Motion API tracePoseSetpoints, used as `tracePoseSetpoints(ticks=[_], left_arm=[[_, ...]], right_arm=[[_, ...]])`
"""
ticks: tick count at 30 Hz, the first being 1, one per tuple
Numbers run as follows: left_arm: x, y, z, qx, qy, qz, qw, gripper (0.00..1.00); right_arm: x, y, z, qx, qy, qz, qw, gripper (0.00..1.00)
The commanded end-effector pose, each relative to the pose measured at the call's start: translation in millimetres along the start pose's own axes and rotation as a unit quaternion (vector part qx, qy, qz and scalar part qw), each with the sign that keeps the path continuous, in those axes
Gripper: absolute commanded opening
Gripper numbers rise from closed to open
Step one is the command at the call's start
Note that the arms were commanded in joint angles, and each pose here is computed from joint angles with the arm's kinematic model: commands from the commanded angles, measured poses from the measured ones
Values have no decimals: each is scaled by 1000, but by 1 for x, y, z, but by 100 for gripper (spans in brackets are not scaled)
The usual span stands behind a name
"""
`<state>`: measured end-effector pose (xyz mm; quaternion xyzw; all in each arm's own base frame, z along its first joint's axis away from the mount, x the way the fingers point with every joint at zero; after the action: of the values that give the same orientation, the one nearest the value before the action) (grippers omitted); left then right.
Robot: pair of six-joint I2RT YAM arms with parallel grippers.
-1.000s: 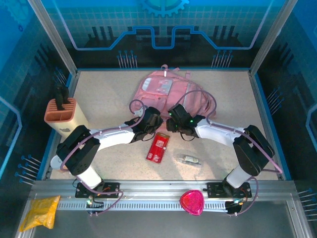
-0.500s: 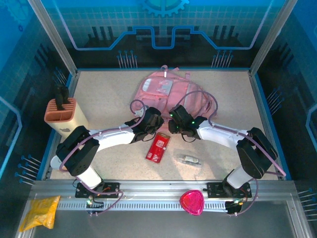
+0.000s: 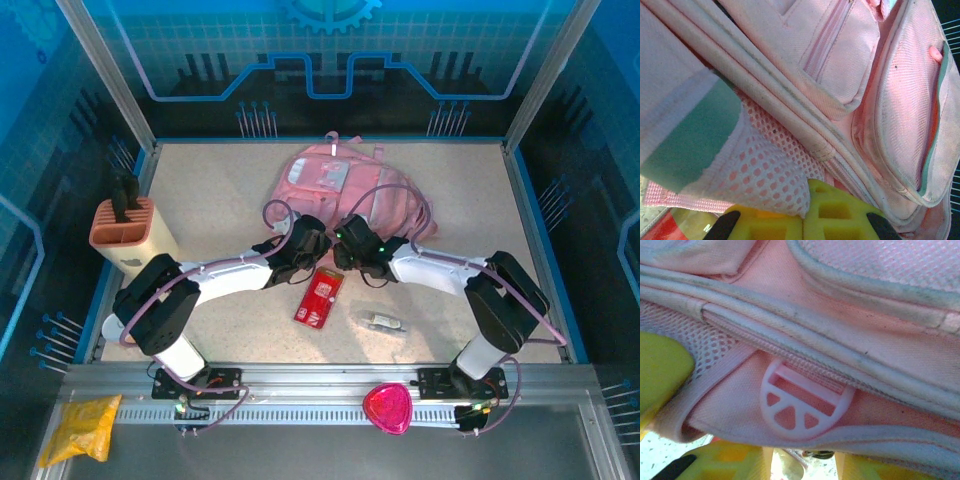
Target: Pack the student bag
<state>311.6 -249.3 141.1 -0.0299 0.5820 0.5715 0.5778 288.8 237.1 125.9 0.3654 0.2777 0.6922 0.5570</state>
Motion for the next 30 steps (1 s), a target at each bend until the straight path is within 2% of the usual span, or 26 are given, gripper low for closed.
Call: tracePoseSetpoints(ticks=[1, 11, 15, 22, 30], left_arm=[[-47, 18, 3, -1, -3, -84, 996, 0], [-48, 20, 5, -7, -8, -82, 997, 0], [-49, 20, 5, -8, -9, -83, 996, 0], [-50, 23, 5, -7, -10, -85, 996, 0], [-45, 23, 6, -15, -15, -73, 997, 0]], right_arm=[[2, -3, 14, -35, 6, -25, 999, 34], [-14, 16, 4, -67, 13, -35, 997, 25], [-14, 5, -3, -51, 28, -26, 998, 23], [-1, -5, 11, -59, 47, -17, 997, 22], [-9, 1, 11, -66, 77, -41, 994, 9]])
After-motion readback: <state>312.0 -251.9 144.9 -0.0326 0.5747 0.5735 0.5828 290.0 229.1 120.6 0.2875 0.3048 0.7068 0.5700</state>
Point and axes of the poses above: each hand's point on the last joint's axis, 136 mm out from that joint toward the fingers, its own y axis back along the fingers, its own x axis along the line the jaws close on, z = x × y, the point moved 6 cm from there along y, back along the fingers, and after that the axes turned 3 degrees about -y, right-handed, at the moved point
